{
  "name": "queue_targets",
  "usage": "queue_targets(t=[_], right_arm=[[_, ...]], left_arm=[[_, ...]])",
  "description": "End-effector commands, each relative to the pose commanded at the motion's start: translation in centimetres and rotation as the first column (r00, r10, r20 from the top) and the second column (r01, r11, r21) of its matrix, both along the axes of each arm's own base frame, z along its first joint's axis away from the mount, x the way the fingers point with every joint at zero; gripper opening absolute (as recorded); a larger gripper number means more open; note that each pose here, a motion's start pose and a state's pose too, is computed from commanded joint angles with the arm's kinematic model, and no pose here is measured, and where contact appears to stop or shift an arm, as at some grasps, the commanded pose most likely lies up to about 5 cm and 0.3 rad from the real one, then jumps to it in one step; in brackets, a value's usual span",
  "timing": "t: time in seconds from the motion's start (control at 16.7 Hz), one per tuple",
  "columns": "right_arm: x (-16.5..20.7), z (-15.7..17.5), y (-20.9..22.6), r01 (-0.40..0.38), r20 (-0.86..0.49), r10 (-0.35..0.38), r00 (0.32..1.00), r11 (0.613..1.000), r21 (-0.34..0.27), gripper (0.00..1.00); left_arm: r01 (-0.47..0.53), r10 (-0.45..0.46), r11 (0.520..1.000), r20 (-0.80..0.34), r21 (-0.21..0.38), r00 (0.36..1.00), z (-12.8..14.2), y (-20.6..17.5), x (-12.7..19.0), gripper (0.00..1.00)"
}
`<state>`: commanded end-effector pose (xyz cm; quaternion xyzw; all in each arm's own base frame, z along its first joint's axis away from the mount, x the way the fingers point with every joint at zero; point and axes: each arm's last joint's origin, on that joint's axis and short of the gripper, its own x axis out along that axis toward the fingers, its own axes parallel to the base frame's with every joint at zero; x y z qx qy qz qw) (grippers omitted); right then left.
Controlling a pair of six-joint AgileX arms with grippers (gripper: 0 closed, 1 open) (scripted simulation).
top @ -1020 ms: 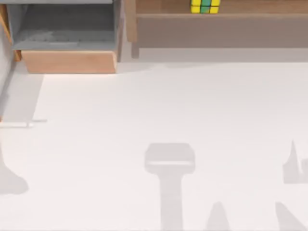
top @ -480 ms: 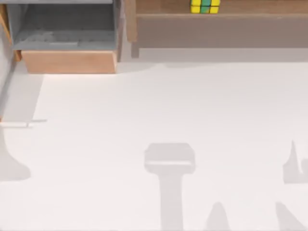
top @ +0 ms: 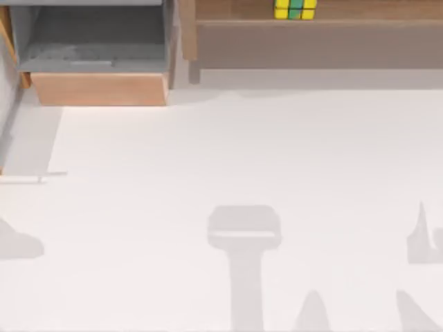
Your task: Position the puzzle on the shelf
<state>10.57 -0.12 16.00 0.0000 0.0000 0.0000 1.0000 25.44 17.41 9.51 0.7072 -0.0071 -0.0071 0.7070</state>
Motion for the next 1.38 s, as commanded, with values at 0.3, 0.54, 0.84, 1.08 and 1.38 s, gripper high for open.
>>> queue_targets(t=[0.3, 0.54, 0.84, 1.08, 1.38], right_arm=[[0.0, 0.0, 0.0, 0.000, 0.000, 0.000, 1.000, 1.000, 0.000, 1.00], [0.0, 0.0, 0.0, 0.000, 0.000, 0.000, 1.000, 1.000, 0.000, 1.00], [0.0, 0.0, 0.0, 0.000, 0.000, 0.000, 1.000, 1.000, 0.000, 1.00], [0.0, 0.0, 0.0, 0.000, 0.000, 0.000, 1.000, 1.000, 0.000, 1.00], [0.0, 0.0, 0.0, 0.000, 0.000, 0.000, 1.000, 1.000, 0.000, 1.00]], left_arm=[[0.000, 0.000, 1.000, 0.000, 0.000, 1.000, 0.0, 0.0, 0.0, 0.02], [0.000, 0.000, 1.000, 0.000, 0.000, 1.000, 0.0, 0.0, 0.0, 0.00], [-0.002, 0.002, 1.000, -0.016, -0.016, 1.000, -0.4, 0.0, -0.1, 0.00], [0.001, -0.002, 1.000, -0.021, -0.017, 1.000, -0.6, 0.1, 2.0, 0.00], [-0.002, 0.002, 1.000, -0.016, -0.015, 1.000, -0.4, -0.1, 6.2, 0.00]])
